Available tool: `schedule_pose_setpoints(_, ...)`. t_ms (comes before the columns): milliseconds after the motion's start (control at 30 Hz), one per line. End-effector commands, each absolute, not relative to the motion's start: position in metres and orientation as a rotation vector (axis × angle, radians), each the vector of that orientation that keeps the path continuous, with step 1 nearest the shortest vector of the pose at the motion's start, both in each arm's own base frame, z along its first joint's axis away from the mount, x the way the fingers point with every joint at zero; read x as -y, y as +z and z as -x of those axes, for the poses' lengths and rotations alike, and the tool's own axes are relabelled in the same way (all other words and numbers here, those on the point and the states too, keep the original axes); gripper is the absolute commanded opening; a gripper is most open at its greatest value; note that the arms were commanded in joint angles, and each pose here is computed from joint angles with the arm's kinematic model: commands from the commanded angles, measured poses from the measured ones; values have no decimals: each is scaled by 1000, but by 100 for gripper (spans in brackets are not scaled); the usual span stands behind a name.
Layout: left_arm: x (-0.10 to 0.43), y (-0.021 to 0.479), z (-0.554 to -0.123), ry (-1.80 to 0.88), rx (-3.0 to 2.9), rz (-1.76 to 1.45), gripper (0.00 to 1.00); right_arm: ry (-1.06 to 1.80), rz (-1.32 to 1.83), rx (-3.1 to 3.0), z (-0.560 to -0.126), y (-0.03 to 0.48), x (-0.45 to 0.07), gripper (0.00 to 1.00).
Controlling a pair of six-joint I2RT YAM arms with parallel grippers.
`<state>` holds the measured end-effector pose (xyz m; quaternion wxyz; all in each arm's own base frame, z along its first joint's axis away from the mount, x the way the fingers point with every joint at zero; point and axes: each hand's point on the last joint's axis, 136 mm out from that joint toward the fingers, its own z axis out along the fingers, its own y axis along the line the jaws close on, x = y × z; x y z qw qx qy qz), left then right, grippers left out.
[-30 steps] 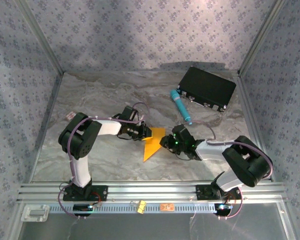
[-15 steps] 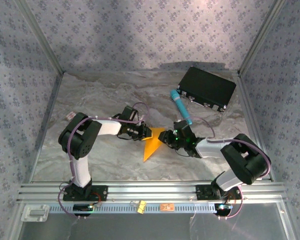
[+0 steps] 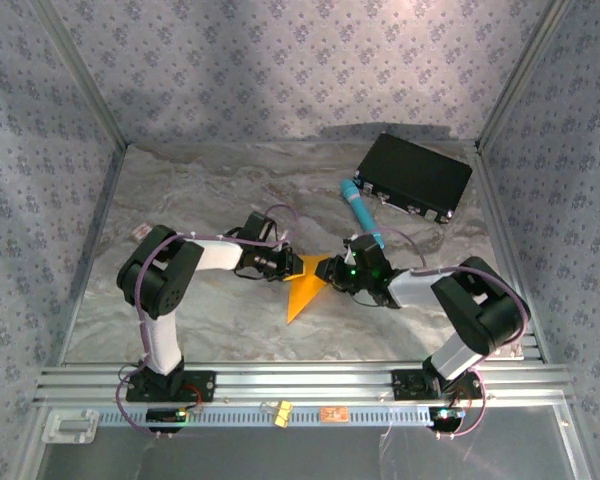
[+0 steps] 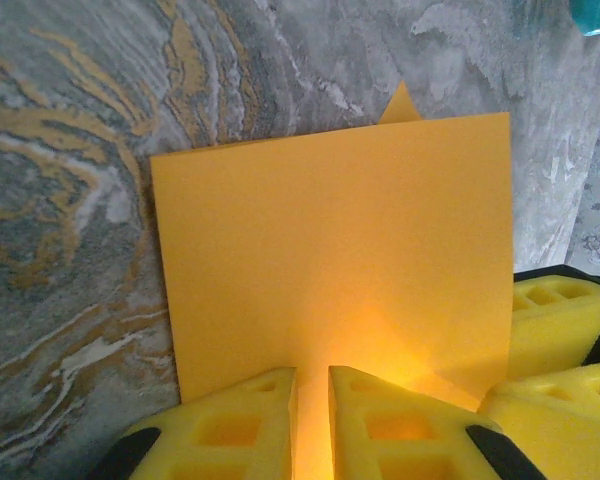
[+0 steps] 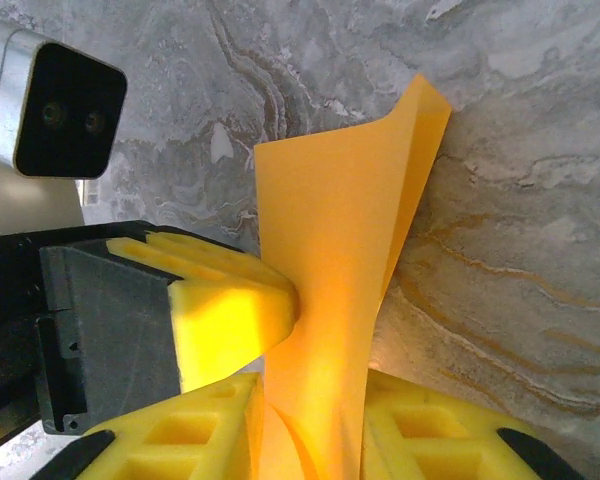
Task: Fold a paper plane with a square sheet of paper (pick it up from the middle)
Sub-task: Fold the wing for the fifth time at the center of the table.
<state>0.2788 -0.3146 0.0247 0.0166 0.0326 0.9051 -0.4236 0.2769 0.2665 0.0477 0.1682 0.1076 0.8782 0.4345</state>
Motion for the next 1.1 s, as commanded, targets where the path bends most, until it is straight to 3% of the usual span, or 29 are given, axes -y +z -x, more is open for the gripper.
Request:
schedule_pose_setpoints(0,307,17,-266,-1304,-2865,-104,16,1275,-240,-2496,-281,51,-272,28)
schedule_pose_setpoints(567,308,18,-266,-1314,-2863,-109,16,1307,-201,-2537,-286,44,-269,22)
schedule_pose_setpoints(1067,312,38,-271,-1344,-2812,-134,20,1332,-176,-2584,-284,43,-270,9)
